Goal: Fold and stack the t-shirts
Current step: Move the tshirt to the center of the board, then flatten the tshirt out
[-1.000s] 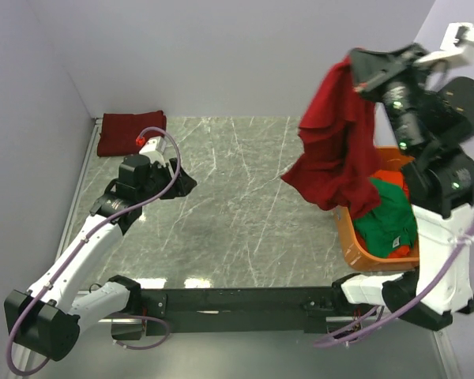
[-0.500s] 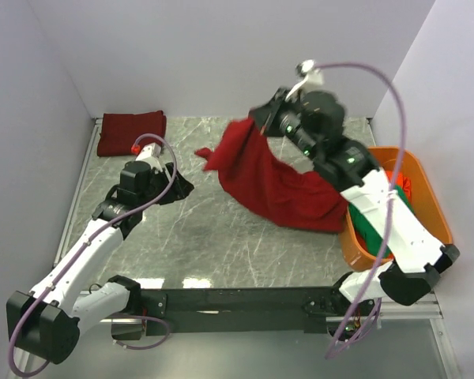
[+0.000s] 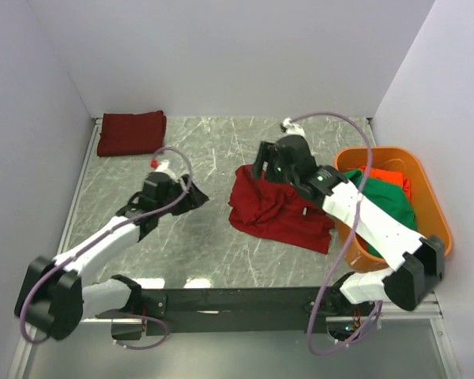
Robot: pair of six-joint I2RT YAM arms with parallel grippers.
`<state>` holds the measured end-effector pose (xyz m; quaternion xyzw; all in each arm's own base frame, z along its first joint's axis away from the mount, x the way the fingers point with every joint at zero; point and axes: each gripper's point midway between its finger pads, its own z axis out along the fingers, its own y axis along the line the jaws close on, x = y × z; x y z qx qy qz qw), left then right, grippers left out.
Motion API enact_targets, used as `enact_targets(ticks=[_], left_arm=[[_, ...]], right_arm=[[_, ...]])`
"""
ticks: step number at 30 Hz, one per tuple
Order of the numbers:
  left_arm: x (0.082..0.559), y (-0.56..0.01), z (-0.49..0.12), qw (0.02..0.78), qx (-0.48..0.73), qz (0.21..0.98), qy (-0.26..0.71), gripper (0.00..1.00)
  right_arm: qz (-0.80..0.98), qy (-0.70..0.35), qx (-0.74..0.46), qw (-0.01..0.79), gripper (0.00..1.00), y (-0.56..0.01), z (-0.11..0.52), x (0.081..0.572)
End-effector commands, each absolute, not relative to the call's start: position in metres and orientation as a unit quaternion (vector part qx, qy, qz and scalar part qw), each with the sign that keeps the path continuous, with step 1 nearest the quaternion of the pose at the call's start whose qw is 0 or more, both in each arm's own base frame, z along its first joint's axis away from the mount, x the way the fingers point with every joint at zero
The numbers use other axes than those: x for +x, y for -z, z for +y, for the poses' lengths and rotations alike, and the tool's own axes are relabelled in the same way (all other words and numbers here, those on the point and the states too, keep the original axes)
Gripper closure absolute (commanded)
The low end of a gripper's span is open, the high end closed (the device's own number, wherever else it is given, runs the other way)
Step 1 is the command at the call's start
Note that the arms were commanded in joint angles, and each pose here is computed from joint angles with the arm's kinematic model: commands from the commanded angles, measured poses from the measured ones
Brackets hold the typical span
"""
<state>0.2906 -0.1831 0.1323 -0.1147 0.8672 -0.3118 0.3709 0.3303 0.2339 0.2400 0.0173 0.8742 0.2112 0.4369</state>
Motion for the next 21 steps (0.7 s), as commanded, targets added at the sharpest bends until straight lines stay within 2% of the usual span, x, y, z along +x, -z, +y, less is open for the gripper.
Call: enact_targets(ticks=[1,7,13,18,21], left_arm=[[0.308,-0.145,-0.212,0.401,-0.101,0.854,0.315,0.28],[0.327,-0.101,-0.252,0.362,-0.082,0.881,0.293,0.29],[0.343,-0.080,-0.288,0.343,-0.054,0.882,0.319,0.36],[0.350,-0.056,-0.294,0.329,-0.065,0.895,0.296,0.45],[0.353,-0.049,-0.294,0.325,-0.070,0.899,0.285,0.57]], right_arm=[[0.856,-0.171,0.089,0.480,0.25,-0.255,0.190,0.320],[0.872,-0.145,0.135,0.447,0.26,-0.199,0.157,0.283],[0.892,-0.128,0.155,0.406,0.29,-0.147,0.142,0.256],[0.897,-0.117,0.161,0.394,0.30,-0.128,0.135,0.247],[0.899,-0.115,0.162,0.389,0.30,-0.123,0.135,0.246]])
